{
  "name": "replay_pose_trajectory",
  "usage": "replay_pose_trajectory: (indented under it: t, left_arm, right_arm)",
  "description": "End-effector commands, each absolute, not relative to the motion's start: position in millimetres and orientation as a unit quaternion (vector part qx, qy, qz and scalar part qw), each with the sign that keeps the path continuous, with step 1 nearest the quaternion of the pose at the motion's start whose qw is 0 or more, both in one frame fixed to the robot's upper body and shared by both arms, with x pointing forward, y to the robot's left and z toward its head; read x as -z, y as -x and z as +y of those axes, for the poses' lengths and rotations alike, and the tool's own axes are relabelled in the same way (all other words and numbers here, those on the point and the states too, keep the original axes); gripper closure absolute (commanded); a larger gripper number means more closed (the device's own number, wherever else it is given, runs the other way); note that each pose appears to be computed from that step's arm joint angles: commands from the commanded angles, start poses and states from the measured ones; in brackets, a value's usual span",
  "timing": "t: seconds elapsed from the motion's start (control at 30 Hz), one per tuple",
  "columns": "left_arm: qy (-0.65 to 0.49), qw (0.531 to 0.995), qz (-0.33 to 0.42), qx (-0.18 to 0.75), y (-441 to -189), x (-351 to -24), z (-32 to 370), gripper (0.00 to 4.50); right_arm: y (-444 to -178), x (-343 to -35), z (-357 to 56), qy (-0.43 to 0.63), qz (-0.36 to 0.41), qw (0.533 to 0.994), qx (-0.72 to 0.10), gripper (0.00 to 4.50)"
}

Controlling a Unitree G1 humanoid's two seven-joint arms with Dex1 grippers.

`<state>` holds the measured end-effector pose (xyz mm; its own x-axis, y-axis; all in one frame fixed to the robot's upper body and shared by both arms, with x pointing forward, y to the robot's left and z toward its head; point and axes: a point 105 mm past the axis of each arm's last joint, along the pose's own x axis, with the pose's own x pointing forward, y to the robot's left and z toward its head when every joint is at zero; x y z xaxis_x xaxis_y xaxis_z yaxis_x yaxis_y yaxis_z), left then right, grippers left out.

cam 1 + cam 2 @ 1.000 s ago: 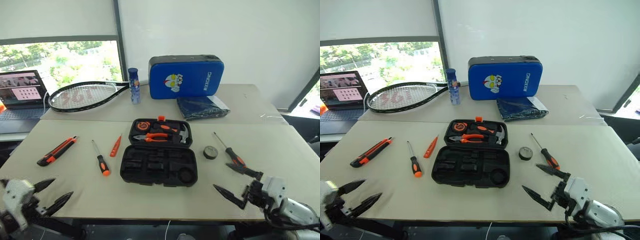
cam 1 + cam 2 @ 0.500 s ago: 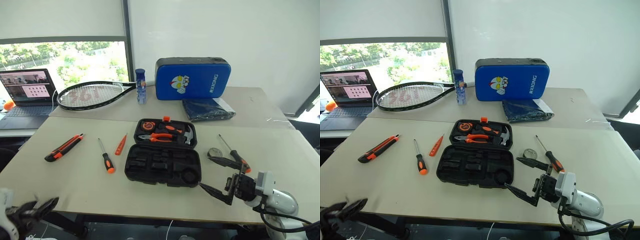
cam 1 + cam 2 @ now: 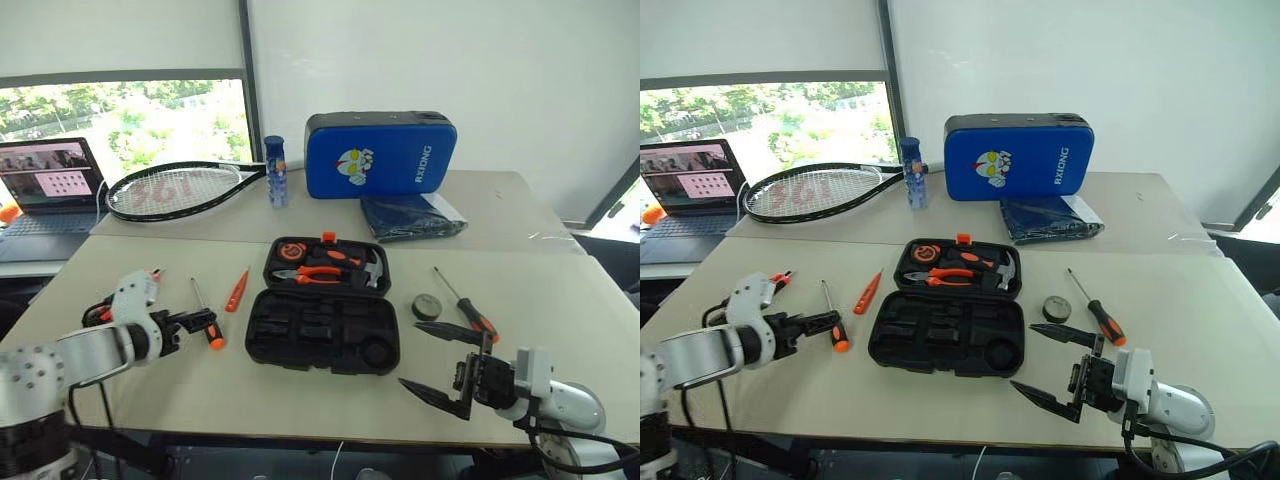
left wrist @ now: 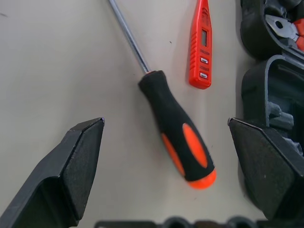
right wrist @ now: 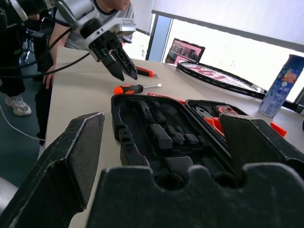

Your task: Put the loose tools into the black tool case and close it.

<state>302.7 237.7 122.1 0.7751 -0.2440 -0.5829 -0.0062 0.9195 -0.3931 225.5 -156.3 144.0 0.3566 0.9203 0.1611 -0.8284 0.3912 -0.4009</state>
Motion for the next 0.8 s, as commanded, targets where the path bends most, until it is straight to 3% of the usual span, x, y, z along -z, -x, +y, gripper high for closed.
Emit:
replay_pose_trajectory:
  t: [0.03, 0.2, 0.3, 0.6, 0.8]
  left_arm:
    - [0.178, 0.924, 0.336, 0.042, -315.2, -119.9, 234.1, 0.01]
    - [0.161, 0.915, 0.368, 0.046, -322.9, -102.5, 219.7, 0.01]
    - [0.14, 0.905, 0.398, 0.056, -319.1, -86.3, 210.6, 0.7]
    - [0.125, 0.896, 0.425, 0.03, -308.1, -72.2, 235.8, 3.73]
    - [0.103, 0.917, 0.384, -0.02, -297.1, -101.8, 287.3, 3.82]
  right_arm:
    - [-222.8, -153.7, -151.3, 0.129, -0.202, 0.808, -0.538, 0.02]
    - [-221.5, -155.5, -150.8, 0.127, -0.208, 0.812, -0.53, 0.02]
    - [-220.4, -156.4, -151.8, 0.124, -0.209, 0.816, -0.524, 0.0]
    - [-222.1, -159.1, -155.9, 0.126, -0.211, 0.823, -0.513, 0.0]
    - [-221.6, -156.6, -163.2, 0.134, -0.202, 0.828, -0.506, 0.0]
